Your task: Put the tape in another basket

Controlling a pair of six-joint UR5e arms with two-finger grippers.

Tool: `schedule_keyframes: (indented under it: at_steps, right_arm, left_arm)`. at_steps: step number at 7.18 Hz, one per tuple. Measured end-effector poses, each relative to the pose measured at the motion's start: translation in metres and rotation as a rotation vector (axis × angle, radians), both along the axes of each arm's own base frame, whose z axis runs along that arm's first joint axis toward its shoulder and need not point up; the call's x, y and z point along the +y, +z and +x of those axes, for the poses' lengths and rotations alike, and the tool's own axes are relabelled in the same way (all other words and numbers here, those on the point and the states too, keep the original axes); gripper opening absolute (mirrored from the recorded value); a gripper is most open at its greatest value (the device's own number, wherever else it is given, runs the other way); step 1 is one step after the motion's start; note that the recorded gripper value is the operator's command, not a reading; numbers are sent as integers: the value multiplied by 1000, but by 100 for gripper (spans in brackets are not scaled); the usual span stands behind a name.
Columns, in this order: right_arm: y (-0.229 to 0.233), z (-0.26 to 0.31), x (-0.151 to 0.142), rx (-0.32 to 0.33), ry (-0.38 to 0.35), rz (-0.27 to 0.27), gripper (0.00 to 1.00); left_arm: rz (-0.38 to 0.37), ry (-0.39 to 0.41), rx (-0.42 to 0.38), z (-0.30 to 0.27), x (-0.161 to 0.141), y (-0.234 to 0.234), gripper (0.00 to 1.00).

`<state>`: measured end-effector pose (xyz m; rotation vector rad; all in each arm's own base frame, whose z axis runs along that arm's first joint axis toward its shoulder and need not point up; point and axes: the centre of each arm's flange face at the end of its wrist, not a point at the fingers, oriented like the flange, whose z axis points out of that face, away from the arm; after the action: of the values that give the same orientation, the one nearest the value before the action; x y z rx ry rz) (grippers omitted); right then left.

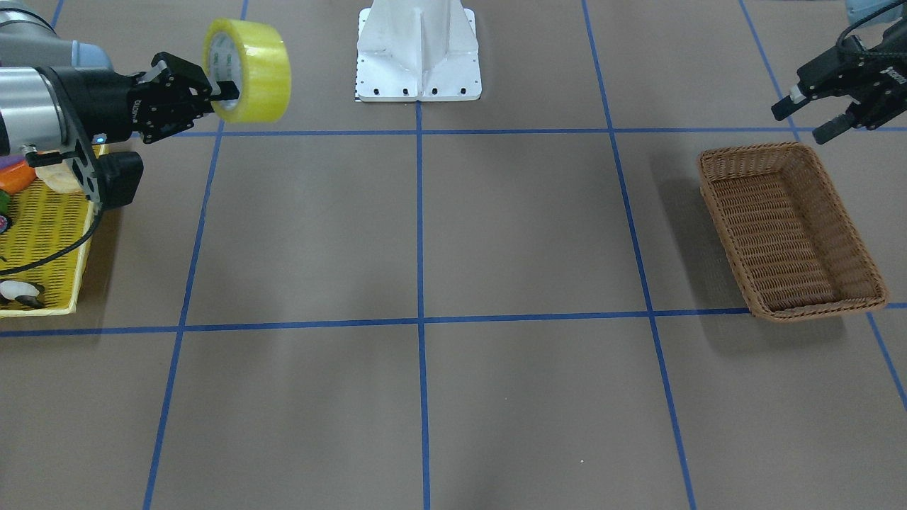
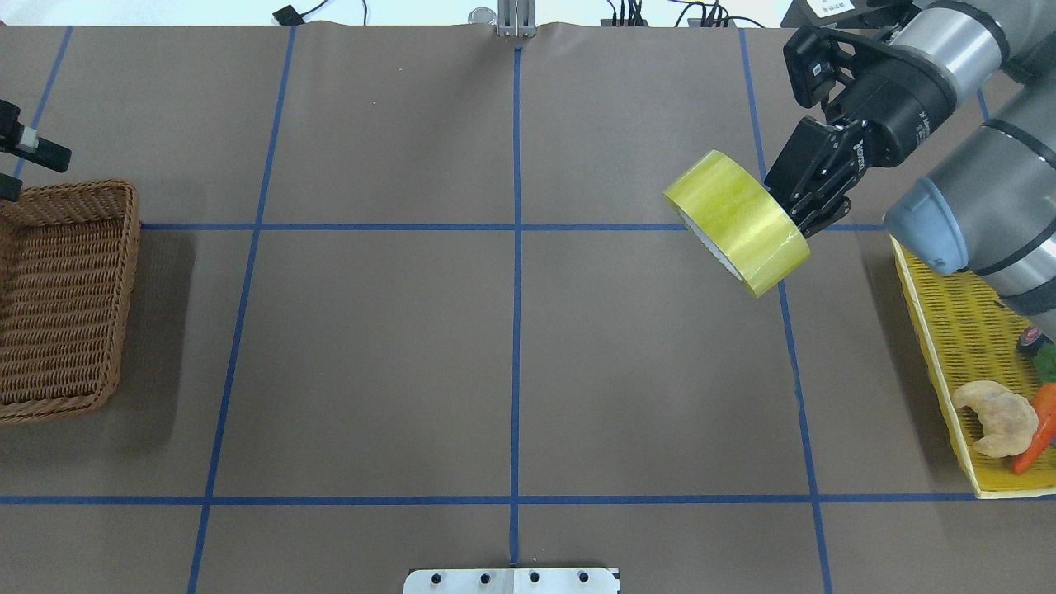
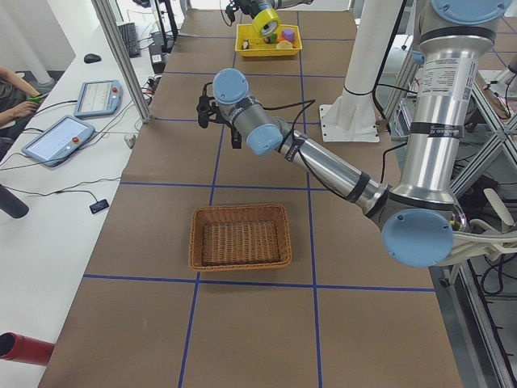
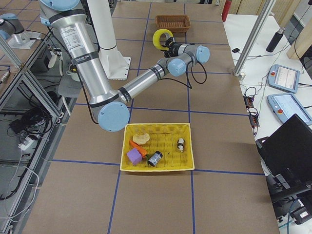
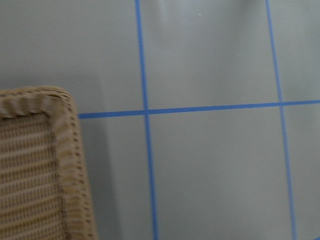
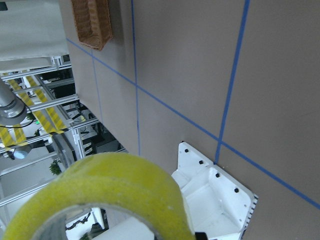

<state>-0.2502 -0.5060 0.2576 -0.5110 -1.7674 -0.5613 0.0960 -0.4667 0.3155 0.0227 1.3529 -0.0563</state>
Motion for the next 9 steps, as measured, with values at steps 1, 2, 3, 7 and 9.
schedule_keyframes:
  at_steps: [1,2,3,7,9]
  right_arm:
    - [-4,-4,-4,-41,-27,-16,0]
    - [-6,-15,-19,-68,-37,-21,0]
    - [-5,-31,-38,-93,-34,-13,0]
    - [6,-44,-93,-220,86,36,0]
    - [-4,-51,-99,-308,96,-33,0]
  left_arm:
    - [-9,5,29,11,1,-8,98]
    - [9,10,48,19,-2,-5,98]
    - [35,13,61,24,-6,3,98]
    - [68,14,74,30,-14,18,98]
    - [68,15,74,32,-17,18,98]
